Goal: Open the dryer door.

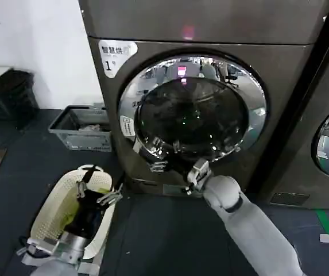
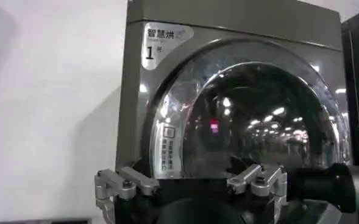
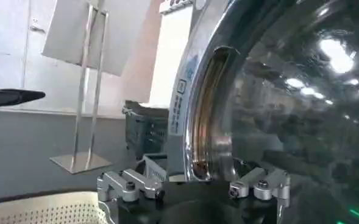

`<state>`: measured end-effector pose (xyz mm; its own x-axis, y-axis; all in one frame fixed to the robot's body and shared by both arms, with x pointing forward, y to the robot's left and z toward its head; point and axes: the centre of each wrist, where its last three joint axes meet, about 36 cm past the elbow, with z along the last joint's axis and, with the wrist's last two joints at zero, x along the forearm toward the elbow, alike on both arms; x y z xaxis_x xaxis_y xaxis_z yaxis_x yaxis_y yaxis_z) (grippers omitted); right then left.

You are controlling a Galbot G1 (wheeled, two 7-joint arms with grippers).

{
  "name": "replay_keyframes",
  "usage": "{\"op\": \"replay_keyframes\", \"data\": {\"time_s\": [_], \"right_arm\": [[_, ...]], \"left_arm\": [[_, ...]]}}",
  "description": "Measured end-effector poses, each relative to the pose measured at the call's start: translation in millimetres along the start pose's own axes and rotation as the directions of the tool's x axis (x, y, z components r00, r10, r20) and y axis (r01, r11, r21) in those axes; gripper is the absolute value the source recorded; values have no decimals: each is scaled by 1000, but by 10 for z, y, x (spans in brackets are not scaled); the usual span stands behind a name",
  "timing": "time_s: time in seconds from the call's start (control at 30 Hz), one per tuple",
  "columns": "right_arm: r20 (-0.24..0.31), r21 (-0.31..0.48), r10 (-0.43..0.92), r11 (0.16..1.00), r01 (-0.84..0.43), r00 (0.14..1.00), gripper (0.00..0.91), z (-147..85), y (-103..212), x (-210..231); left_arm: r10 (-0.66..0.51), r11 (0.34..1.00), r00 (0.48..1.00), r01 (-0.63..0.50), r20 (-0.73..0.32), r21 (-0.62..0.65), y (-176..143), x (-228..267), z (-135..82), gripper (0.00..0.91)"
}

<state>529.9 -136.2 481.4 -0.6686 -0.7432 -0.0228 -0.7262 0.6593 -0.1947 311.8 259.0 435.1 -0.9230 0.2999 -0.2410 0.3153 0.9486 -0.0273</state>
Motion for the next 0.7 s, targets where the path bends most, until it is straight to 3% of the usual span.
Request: {"op": "replay_keyframes", "data": {"time_s": [0.7], "right_arm": [[14,-2,-37,999,37,999,907,-130,43,-562]], "left_arm": [[-4,1000,1000,4,-1,4,-9,4,35,907]]}}
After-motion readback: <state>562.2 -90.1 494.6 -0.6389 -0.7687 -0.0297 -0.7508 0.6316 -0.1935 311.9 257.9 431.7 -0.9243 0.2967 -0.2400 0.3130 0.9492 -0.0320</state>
